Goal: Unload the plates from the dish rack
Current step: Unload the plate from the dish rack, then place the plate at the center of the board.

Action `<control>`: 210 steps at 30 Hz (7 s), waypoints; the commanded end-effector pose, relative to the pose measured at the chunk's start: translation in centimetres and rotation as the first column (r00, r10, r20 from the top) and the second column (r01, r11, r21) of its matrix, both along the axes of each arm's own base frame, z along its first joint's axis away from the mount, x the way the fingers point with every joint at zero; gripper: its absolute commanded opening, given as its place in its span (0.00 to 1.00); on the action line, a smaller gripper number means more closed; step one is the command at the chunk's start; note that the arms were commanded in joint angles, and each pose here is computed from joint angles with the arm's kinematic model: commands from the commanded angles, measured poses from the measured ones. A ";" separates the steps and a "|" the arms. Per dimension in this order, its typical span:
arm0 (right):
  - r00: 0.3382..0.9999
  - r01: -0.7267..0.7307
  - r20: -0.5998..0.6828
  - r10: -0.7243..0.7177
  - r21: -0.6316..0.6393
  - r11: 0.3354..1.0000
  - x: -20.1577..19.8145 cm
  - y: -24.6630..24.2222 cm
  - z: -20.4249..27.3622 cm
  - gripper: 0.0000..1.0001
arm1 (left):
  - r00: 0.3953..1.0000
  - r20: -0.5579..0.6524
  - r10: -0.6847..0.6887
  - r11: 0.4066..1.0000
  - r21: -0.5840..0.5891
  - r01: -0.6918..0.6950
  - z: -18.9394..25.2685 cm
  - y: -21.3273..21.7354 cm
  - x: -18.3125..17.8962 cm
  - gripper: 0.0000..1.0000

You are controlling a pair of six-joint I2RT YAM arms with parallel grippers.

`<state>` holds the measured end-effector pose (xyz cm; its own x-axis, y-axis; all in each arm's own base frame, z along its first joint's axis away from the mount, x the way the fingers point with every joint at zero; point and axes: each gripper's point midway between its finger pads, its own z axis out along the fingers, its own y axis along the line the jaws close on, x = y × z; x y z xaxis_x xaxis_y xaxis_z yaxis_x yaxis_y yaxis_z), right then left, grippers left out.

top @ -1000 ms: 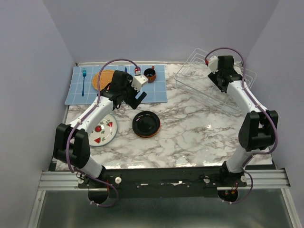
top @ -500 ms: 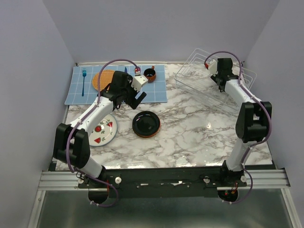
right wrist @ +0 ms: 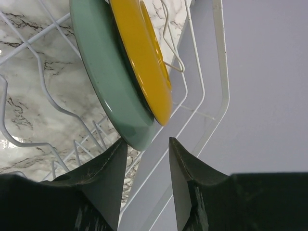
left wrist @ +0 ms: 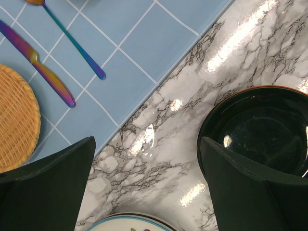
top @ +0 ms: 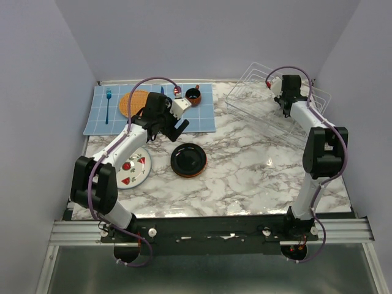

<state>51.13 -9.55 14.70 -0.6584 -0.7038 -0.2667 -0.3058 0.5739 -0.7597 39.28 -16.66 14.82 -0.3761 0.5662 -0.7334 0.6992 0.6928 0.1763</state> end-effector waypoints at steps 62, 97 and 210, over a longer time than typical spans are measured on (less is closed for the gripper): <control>0.989 0.009 0.145 -0.016 0.050 0.999 -2.4 -0.1 9.9 0.01 | 1.000 -0.018 0.008 1.000 0.016 -0.007 -1.0 -0.1 0.5 0.99; 0.778 -0.342 0.009 0.628 0.845 0.411 -18.2 25.3 11.2 0.01 | 0.828 -0.168 -0.534 0.710 -0.621 0.332 5.9 -3.7 -5.4 0.95; 0.566 -0.295 -0.201 0.800 0.856 0.424 -24.6 35.3 0.5 0.60 | 0.650 -0.492 -0.579 0.814 -0.318 0.486 -2.4 -3.9 -6.7 0.00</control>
<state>26.47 25.74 15.22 -0.3901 -0.7062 -0.5908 -0.9200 0.3248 0.2193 32.10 -20.05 12.16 -0.4057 0.7129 -0.5720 0.8912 0.1697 -0.4206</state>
